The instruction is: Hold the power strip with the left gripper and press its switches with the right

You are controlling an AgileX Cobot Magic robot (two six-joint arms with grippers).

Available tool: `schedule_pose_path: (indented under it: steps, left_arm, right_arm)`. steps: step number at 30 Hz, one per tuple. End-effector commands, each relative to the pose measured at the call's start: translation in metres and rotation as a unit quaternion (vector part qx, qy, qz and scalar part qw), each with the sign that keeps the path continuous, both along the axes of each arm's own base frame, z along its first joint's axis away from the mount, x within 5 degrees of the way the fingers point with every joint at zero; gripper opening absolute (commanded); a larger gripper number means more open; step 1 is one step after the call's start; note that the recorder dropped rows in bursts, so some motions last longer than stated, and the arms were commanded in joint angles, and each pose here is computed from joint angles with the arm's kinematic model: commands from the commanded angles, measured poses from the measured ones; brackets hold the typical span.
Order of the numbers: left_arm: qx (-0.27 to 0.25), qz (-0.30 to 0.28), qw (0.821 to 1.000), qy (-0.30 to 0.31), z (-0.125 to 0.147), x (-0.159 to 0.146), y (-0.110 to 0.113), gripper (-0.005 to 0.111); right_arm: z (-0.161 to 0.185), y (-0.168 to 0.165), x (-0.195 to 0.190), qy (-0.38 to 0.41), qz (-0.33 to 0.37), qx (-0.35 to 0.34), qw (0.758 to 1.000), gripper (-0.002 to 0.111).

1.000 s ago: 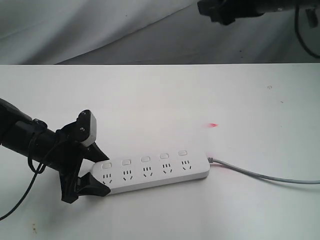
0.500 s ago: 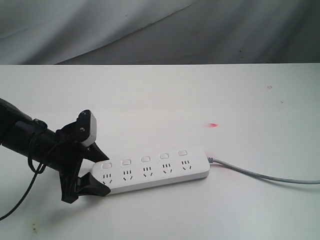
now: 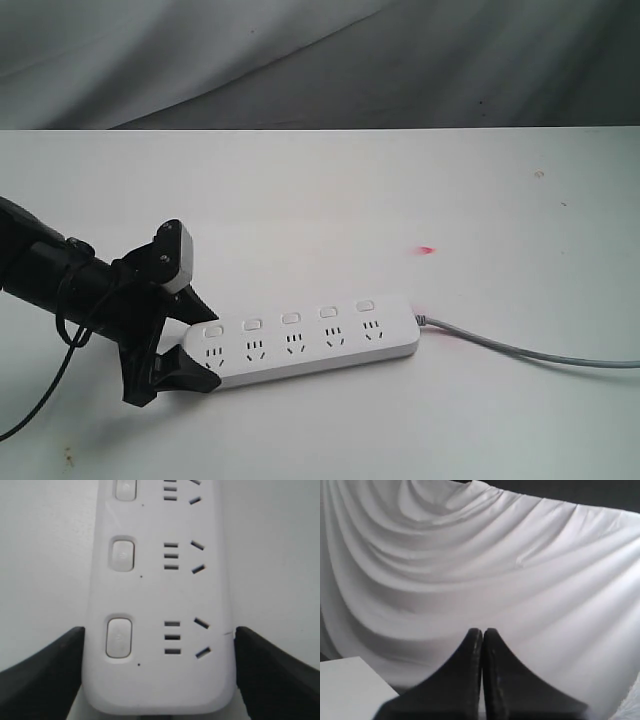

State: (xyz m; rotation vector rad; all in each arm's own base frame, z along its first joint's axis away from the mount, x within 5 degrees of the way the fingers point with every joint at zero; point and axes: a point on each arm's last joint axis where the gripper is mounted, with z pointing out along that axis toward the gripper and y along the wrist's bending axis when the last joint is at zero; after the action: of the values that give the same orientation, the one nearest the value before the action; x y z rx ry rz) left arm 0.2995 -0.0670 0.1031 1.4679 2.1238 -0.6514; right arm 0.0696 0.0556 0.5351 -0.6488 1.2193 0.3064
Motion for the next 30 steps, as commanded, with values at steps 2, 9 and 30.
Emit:
schedule_pose_path:
  steps: [2, 9, 30]
  left_arm:
    - [-0.003, -0.002, 1.000, -0.003, 0.001, 0.001, -0.001, 0.000]
    - [-0.003, -0.002, 1.000, -0.003, 0.001, 0.001, -0.001, 0.000]
    - [-0.003, -0.002, 1.000, -0.003, 0.001, 0.001, -0.001, 0.000]
  right_arm:
    - [0.004, -0.007, -0.029, -0.033, -0.001, 0.005, 0.999, 0.000]
    - [0.009, -0.018, -0.057, -0.052, -0.021, 0.063, 0.996, 0.000]
    - [-0.164, -0.045, 0.014, 0.234, -0.259, 0.115, 0.930, 0.000]
